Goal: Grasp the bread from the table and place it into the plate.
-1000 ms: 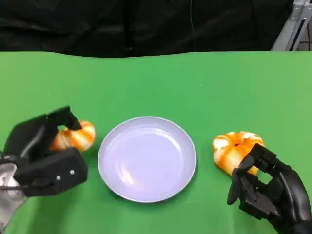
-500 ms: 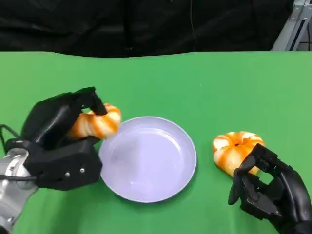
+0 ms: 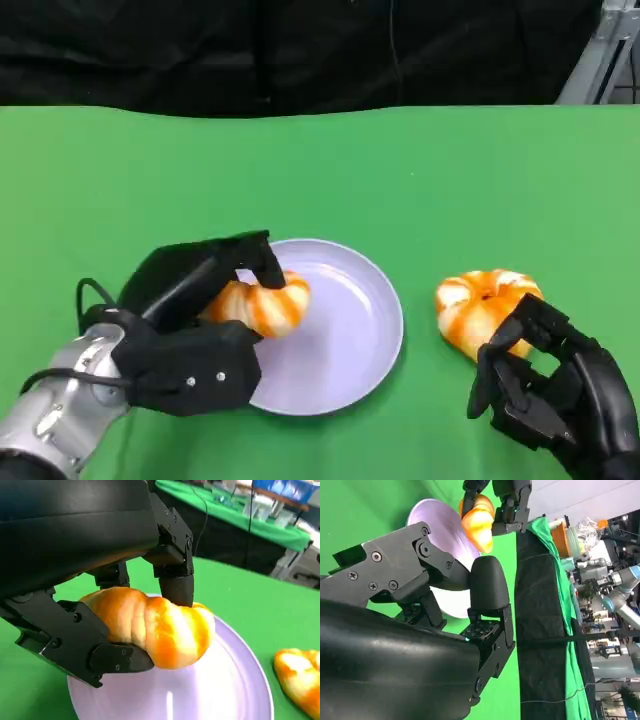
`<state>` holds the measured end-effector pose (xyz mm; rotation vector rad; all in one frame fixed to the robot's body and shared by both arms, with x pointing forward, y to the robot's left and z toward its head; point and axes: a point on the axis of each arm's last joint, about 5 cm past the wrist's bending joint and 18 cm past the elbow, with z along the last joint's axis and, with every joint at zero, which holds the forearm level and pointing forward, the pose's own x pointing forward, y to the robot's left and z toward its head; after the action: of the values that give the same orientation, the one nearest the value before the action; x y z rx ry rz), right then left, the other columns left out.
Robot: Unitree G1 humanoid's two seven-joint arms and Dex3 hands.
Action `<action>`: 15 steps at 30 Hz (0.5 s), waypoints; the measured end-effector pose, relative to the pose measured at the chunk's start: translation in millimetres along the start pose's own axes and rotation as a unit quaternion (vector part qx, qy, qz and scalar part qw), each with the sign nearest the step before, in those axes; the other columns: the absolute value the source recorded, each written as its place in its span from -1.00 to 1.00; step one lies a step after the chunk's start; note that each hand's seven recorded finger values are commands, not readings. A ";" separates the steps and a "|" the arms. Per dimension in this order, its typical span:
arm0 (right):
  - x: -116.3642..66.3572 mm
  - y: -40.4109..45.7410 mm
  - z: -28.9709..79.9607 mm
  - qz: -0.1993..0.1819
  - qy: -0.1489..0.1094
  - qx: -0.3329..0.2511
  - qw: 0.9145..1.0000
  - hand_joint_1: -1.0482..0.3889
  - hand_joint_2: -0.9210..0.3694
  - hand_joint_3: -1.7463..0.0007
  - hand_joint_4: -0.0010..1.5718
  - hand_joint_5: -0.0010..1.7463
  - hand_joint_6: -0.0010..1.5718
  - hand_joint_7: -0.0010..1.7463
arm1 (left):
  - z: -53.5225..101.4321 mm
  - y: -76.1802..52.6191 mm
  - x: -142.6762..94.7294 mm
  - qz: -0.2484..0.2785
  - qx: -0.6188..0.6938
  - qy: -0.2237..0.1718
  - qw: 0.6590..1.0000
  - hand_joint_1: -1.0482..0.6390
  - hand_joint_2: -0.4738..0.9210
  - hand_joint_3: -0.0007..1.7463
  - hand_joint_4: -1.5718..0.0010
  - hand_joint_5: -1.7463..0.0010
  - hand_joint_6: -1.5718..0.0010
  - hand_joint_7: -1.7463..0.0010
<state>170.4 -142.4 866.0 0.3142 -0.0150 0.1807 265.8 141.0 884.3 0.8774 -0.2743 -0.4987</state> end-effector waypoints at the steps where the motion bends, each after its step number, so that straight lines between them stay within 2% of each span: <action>1: 0.1 0.5 0.0 0.000 0.000 -0.001 1.000 0.27 -0.65 -0.11 0.05 1.00 -0.22 0.93 | 0.0 -1.4 1.2 -0.005 -0.001 -0.001 1.000 0.23 1.00 -0.50 0.27 -1.00 0.27 -0.80; 8: -0.2 0.8 -0.2 -0.001 0.001 -0.001 1.000 0.29 -0.66 -0.11 0.04 1.00 -0.23 0.93 | -0.8 -12.2 7.8 -0.034 -0.012 -0.013 0.999 0.26 1.00 -0.48 0.26 -1.00 0.30 -0.85; 10: -0.2 0.8 -0.2 -0.001 0.001 0.000 1.000 0.28 -0.66 -0.11 0.04 1.00 -0.23 0.92 | -1.1 -14.4 8.4 -0.039 -0.016 -0.014 0.999 0.23 1.00 -0.51 0.28 -0.87 0.21 -0.48; 11: -0.2 0.8 -0.2 -0.001 0.001 0.000 1.000 0.28 -0.66 -0.11 0.04 1.00 -0.23 0.92 | -1.3 -14.8 8.8 -0.041 -0.016 -0.014 0.999 0.23 1.00 -0.52 0.28 -0.85 0.19 -0.43; 13: -0.2 0.8 -0.2 0.000 0.001 0.000 1.000 0.28 -0.66 -0.11 0.04 1.00 -0.23 0.92 | -1.4 -15.1 9.4 -0.046 -0.009 -0.015 0.999 0.08 1.00 -0.64 0.20 -0.43 -0.03 0.25; 14: -0.2 0.8 -0.2 0.000 0.001 0.000 1.000 0.28 -0.66 -0.11 0.04 1.00 -0.23 0.92 | -0.9 -15.0 10.0 -0.052 0.001 -0.018 0.999 -0.24 1.00 -0.66 0.19 0.22 0.01 0.65; 15: -0.1 1.0 -0.3 0.000 0.001 0.000 1.000 0.28 -0.66 -0.11 0.04 1.00 -0.23 0.92 | -0.3 -14.7 10.3 -0.059 0.013 -0.022 0.998 -0.35 1.00 -0.67 0.13 0.55 0.00 0.81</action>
<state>170.0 -141.4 866.1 0.3134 -0.0139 0.1812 270.2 128.0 872.8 0.9129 -0.2709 -0.6248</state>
